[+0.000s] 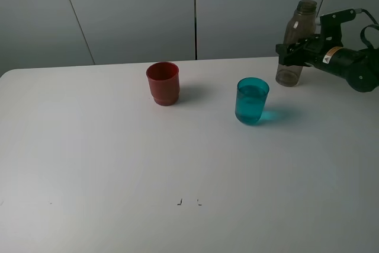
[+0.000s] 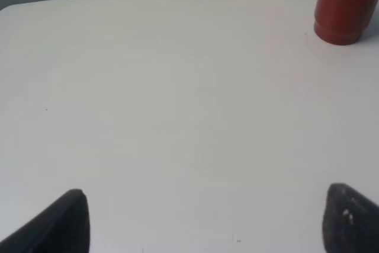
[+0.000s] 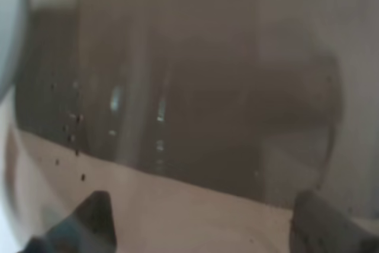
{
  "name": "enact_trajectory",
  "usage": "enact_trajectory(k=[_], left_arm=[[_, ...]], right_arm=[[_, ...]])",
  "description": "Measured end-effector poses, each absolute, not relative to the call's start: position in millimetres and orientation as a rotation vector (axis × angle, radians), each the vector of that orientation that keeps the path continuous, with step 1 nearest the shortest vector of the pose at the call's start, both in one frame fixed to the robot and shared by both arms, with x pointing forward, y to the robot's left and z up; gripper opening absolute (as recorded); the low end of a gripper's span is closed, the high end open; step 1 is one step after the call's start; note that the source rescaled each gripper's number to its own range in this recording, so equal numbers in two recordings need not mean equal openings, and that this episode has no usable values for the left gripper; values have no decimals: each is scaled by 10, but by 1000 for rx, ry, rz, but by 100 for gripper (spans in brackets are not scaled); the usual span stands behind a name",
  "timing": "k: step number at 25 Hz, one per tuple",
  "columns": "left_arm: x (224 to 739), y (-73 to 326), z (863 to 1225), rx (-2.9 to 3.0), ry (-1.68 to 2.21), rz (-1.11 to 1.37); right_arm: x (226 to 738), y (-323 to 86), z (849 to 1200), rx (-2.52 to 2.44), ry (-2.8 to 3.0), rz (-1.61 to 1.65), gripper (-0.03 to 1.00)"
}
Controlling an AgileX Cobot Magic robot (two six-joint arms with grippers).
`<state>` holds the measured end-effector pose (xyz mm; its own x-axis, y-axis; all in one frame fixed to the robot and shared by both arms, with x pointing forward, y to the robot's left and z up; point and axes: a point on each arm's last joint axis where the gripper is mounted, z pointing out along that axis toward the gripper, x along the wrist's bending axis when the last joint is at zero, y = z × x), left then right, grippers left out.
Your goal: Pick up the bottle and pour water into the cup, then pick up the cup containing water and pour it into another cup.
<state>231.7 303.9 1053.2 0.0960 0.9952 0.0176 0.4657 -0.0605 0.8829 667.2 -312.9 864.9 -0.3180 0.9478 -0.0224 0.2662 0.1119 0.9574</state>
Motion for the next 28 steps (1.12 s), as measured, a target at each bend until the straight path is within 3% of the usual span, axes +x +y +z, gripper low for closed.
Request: enact_trajectory(k=[8,9,10,13,15,28], left_arm=[[2317,3039,10532,1631,1466,900],[2317,3039,10532,1631,1466,900],[2317,3039,10532,1631,1466,900],[2317,3039,10532,1631,1466,900],[2317,3039,10532,1631,1466,900],[2317,3039,10532,1631,1466,900]], right_arm=[[6672,-3129,8647,1202,1692,1239,0],[6672,-3129,8647,1202,1692,1239,8],[6672,-3129,8647,1202,1692,1239,23],[6676,-3133,8646,1210,1693,1235,82],[6675,-3135,8640,1226,1692,1236,96],[6515,-3121,8732,1271,1790,1163,100]])
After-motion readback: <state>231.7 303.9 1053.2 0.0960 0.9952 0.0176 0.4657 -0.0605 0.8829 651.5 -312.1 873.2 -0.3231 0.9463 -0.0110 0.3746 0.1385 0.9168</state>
